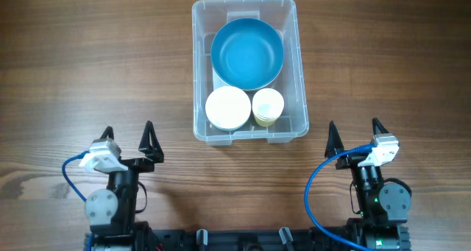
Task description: Pack container
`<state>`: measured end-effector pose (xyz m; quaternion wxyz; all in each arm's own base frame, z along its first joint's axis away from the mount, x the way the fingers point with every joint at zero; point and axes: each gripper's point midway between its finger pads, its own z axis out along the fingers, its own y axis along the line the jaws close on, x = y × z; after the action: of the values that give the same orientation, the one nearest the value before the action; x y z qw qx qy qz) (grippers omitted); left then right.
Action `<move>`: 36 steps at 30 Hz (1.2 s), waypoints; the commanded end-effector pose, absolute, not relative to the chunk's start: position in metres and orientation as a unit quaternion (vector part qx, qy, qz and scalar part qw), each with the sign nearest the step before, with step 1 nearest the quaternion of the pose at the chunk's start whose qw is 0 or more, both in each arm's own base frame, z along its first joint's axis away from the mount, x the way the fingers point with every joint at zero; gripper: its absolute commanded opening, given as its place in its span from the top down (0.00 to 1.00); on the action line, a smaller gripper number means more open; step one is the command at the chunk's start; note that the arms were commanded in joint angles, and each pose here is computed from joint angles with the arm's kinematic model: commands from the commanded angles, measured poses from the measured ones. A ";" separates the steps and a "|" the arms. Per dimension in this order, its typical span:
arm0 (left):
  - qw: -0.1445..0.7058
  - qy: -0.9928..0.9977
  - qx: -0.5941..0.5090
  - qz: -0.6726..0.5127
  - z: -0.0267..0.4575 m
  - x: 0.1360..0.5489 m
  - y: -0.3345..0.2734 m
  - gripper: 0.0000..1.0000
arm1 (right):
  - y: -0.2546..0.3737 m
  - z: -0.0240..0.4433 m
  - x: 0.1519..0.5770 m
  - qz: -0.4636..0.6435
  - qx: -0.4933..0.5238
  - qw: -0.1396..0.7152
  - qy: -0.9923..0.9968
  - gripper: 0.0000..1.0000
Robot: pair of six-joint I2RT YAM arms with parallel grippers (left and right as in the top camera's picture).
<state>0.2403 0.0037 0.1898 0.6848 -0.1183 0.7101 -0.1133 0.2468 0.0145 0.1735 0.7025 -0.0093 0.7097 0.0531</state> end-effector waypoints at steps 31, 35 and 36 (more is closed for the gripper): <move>0.670 0.726 -0.100 -0.119 0.157 0.246 -0.007 0.00 | 0.019 0.177 0.246 0.063 -0.015 0.707 0.704 0.00; 0.669 0.726 -0.100 -0.119 0.157 0.246 -0.007 0.00 | 0.019 0.177 0.246 0.062 -0.015 0.707 0.704 0.00; 0.669 0.726 -0.100 -0.119 0.157 0.246 -0.007 0.00 | 0.019 0.177 0.246 0.062 -0.015 0.707 0.704 0.00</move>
<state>0.2458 -0.0056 0.1596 0.6685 -0.1081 0.7255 -0.1228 0.2467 0.0146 0.1735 0.7025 -0.0094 0.7097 0.0532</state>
